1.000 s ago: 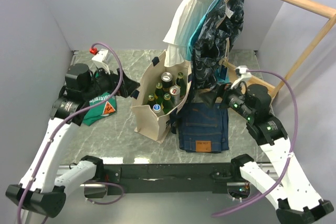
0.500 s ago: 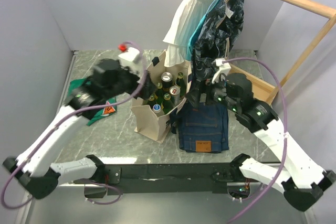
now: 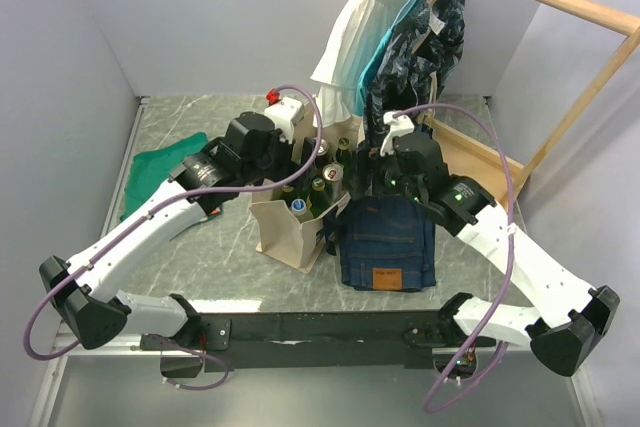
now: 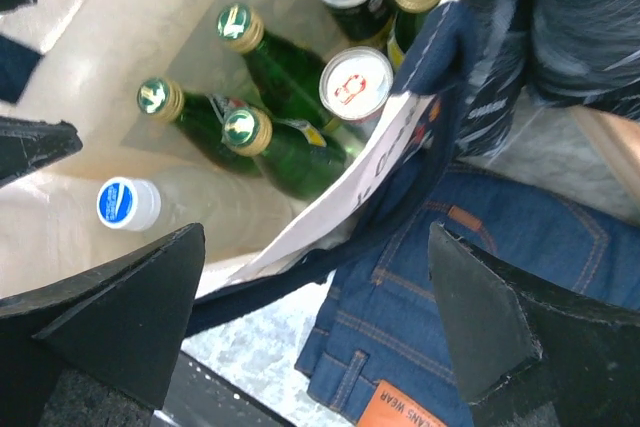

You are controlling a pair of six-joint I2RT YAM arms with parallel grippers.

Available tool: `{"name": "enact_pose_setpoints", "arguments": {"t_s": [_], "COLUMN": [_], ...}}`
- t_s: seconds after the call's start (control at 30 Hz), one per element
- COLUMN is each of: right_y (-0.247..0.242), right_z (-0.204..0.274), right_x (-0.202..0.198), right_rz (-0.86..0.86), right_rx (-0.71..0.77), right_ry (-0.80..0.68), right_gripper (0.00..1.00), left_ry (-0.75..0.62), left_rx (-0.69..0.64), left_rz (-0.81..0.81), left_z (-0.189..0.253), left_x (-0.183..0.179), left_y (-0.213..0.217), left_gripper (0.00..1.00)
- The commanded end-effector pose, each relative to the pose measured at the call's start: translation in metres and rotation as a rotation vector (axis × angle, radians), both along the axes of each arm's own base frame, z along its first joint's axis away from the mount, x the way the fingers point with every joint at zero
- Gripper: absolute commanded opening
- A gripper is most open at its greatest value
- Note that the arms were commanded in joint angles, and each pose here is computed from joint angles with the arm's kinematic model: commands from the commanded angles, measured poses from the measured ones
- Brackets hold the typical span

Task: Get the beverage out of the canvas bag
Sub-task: Take out the drink from the canvas bag.

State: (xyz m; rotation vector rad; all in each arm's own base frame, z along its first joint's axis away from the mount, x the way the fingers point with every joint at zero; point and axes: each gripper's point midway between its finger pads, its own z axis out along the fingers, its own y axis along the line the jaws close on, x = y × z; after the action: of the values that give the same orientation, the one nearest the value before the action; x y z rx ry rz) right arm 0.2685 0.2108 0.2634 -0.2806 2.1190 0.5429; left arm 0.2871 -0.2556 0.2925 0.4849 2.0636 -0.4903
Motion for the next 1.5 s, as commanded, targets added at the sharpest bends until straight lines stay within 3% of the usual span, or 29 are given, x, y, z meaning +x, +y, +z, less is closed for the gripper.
{"name": "enact_pose_setpoints", "arguments": {"t_s": [0.0, 0.37, 0.77, 1.03, 1.47], "right_y": [0.004, 0.005, 0.03, 0.054, 0.079], "right_z": [-0.008, -0.052, -0.03, -0.042, -0.04], "right_x": [-0.01, -0.041, -0.084, -0.106, -0.131], "right_rz": [0.022, 0.099, 0.279, 0.385, 0.471], "right_rx": [0.004, -0.108, -0.117, -0.133, -0.14], "right_ry": [0.009, 0.12, 0.106, 0.157, 0.149], "right_gripper": [0.98, 0.96, 0.98, 0.98, 0.98], "left_ry": [-0.032, 0.004, 0.014, 0.061, 0.08], "left_rx": [-0.045, -0.025, -0.022, 0.026, 0.07], "left_rz": [0.008, -0.001, -0.099, -0.176, -0.149], "left_z": [0.012, -0.006, 0.002, -0.013, -0.022], "left_x": [-0.005, -0.012, -0.028, -0.042, -0.048], "left_y": [0.0, 0.002, -0.009, -0.025, -0.016], "left_gripper": [0.99, 0.98, 0.97, 0.95, 0.95]}}
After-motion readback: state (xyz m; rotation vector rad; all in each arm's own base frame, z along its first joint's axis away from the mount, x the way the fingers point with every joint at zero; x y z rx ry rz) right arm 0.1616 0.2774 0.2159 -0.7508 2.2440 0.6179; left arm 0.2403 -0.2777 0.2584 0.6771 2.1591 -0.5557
